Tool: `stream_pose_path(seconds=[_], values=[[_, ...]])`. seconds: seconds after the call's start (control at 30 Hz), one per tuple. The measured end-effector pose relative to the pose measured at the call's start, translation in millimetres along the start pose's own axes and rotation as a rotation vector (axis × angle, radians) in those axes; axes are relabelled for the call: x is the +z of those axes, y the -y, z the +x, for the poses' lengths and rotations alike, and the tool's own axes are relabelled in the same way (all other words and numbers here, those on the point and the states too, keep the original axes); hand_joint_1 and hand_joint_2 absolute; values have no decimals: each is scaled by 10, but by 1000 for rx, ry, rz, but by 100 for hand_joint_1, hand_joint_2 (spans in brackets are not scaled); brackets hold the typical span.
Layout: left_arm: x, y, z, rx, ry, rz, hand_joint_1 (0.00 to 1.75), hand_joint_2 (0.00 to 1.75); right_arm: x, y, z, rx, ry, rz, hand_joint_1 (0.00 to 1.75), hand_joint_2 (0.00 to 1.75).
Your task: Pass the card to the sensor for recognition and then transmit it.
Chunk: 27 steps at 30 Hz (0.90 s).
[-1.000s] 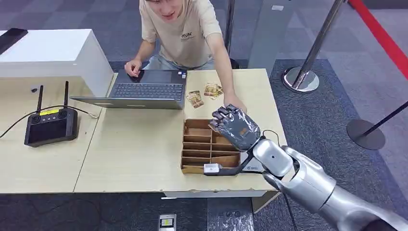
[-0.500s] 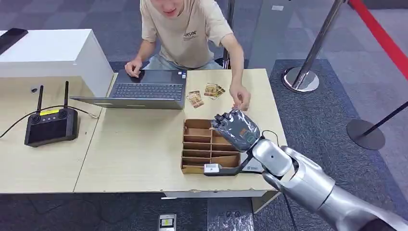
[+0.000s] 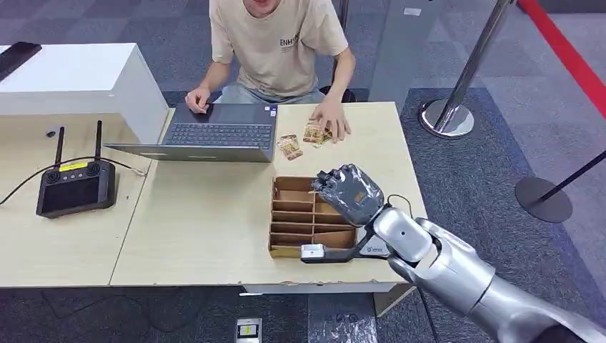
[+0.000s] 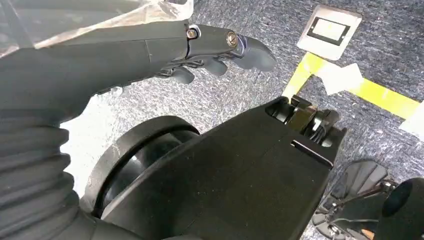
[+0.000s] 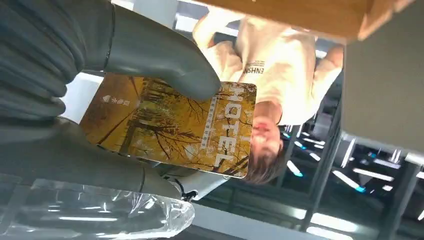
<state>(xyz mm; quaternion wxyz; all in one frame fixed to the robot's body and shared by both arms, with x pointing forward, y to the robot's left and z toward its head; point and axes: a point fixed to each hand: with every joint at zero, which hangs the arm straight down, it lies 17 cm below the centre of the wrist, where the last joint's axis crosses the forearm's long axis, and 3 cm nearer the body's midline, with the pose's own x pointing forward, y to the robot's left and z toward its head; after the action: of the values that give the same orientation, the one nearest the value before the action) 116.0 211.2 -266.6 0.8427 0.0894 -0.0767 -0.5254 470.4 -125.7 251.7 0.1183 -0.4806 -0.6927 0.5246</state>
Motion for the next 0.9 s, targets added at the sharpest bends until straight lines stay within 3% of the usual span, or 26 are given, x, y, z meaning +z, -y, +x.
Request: stream_pose_path(seconds=[0.27,0.33,0.4,0.67,0.9], values=[[0,2,0,0,1,0,0,175,8,23,-22,-23,-17,-15,175,175],[0,10,3,1,3,-2,0,175,75,131,-213,-205,-142,-95,175,175],[0,30,3,12,10,1,0,175,418,31,-735,-655,-405,-194,175,175],[-1,39,0,24,11,5,0,175,788,-128,-1150,-785,-585,-251,175,175],[-3,58,-19,43,6,9,0,175,1176,-444,-1252,-987,-730,-292,175,175]])
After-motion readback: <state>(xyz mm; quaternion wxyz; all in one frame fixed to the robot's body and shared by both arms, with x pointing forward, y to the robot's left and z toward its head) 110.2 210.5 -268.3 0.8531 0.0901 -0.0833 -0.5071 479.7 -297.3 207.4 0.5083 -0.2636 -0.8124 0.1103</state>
